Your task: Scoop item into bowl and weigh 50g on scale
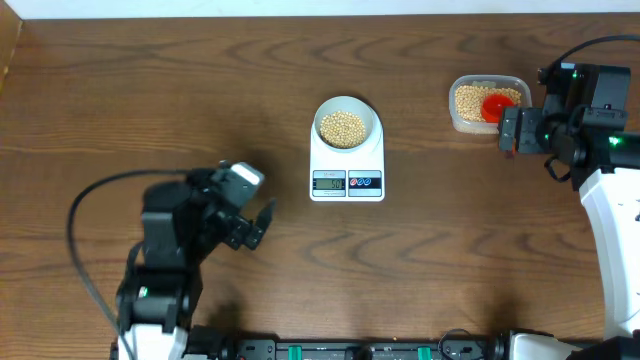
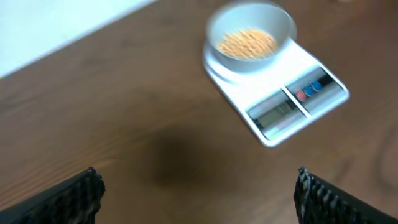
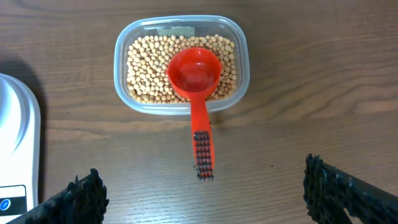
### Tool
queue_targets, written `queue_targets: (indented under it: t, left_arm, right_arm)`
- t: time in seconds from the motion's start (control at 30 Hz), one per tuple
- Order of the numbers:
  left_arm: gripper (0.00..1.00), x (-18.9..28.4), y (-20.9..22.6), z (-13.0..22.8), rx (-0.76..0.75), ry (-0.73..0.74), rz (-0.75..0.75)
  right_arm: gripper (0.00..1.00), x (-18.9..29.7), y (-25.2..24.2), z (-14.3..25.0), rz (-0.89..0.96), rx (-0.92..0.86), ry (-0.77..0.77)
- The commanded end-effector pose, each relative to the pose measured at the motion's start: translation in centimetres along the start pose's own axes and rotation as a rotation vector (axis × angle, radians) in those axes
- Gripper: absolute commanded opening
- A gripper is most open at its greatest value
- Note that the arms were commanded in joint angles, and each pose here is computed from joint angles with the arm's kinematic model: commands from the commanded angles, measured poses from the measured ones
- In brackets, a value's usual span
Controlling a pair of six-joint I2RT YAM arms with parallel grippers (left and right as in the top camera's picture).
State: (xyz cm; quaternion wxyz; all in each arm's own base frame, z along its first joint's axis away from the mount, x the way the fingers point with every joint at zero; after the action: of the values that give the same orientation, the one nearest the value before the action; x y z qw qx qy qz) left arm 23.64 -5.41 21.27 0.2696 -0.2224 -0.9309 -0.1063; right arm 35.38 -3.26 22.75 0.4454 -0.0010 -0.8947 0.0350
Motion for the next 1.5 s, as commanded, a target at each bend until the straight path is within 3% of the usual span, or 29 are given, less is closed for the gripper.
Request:
queue_targets:
  t: [0.0,0.27,0.67,1.03,1.47]
  left_arm:
    - [1.0,1.5,1.8,-0.1,0.147,-0.069,-0.137]
    - [1.0,4.5,4.3,-0.7,0.274,-0.354,-0.34]
    - [1.0,6.6,5.0,1.5,0.429,-0.732,-0.469]
    - [1.0,6.3,5.1,3.3,0.511,-0.789,-0.487]
    - [1.0,2.5,5.2,8.3,0.699,-0.604,-0.479]
  right_arm:
    - [0.99,0.6,-0.1,-0.6,0.004,0.014,-0.023]
    - [0.99,0.6,-0.1,-0.6,0.004,0.014,-0.023]
    - [0.99,0.6,-0.1,-0.6,0.004,0.014,-0.023]
    - [0.99,0.6,-0.1,-0.6,0.004,0.014,-0.023]
    - [0.99,0.6,-0.1,-0.6,0.004,0.014,-0.023]
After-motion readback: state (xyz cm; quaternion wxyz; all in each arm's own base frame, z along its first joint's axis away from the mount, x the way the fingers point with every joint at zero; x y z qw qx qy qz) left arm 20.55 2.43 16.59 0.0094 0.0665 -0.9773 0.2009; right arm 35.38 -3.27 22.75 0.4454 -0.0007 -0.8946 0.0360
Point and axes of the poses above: each gripper's point midway between its finger pads, its own x axis back along the fingers, its own y axis along the line the jaws close on, z = x × y, the point moved 4 cm from there along x, back along the fingers, and after that the axes turned 6 degrees about x, right-handed, at the moved point
